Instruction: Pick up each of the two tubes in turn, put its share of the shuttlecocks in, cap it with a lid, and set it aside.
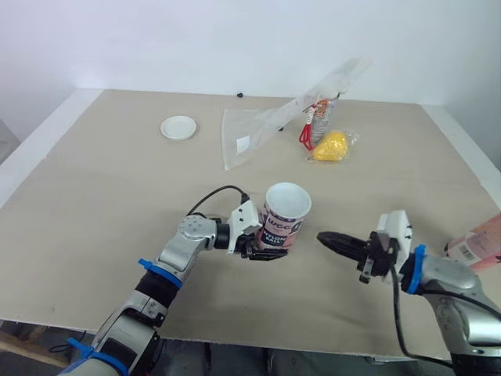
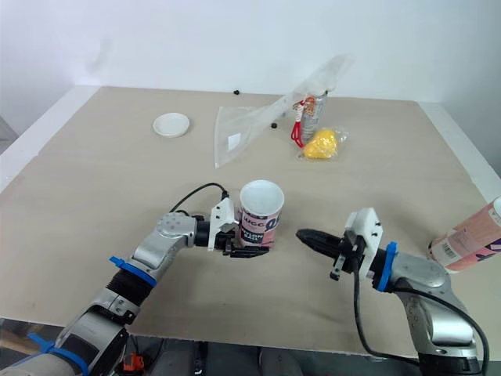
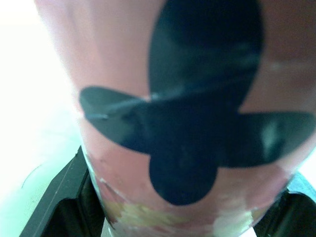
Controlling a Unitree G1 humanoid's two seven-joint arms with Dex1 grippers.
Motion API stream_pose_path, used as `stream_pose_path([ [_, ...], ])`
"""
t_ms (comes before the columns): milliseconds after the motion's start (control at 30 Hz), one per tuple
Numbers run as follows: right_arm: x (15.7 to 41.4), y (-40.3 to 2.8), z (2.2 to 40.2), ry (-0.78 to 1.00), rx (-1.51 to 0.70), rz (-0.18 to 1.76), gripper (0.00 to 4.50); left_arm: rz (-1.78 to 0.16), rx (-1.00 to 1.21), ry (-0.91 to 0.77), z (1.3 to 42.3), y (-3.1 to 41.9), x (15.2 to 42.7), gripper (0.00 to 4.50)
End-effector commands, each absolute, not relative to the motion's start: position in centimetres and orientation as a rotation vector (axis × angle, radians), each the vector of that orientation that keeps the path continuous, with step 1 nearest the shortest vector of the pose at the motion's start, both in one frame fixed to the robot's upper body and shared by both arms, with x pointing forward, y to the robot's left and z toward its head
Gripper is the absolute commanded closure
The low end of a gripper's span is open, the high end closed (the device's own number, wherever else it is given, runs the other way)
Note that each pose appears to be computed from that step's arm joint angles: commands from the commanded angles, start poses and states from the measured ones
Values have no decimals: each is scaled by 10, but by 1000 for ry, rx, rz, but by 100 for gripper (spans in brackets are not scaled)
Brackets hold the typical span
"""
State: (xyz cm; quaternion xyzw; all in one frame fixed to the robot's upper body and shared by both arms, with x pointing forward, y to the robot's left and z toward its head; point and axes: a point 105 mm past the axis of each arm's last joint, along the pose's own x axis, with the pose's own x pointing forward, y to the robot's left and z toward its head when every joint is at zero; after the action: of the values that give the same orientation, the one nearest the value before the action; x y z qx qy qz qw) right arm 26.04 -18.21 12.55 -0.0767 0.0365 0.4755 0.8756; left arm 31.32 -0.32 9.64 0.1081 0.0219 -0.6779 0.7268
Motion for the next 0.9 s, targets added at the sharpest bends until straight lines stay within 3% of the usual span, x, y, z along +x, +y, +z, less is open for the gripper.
stream_pose_path([
  [33,260,-180,130,44,-207,1034,418,-1540,244,64,93,1,309,54],
  [100,259,-179,126,59,-197,1051,360,-1549,248,61,93,1,309,1],
  [200,257,-180,119,78,-204,1070,205,-1568,243,48,96,2,307,0],
  [300,255,-181,114,96,-195,1088,107,-1591,260,30,98,3,304,0],
  [367,254,-181,112,100,-203,1099,10,-1596,274,16,99,6,303,0],
  [900,269,-149,102,33,-269,1223,4,-1525,357,-37,115,54,300,0],
])
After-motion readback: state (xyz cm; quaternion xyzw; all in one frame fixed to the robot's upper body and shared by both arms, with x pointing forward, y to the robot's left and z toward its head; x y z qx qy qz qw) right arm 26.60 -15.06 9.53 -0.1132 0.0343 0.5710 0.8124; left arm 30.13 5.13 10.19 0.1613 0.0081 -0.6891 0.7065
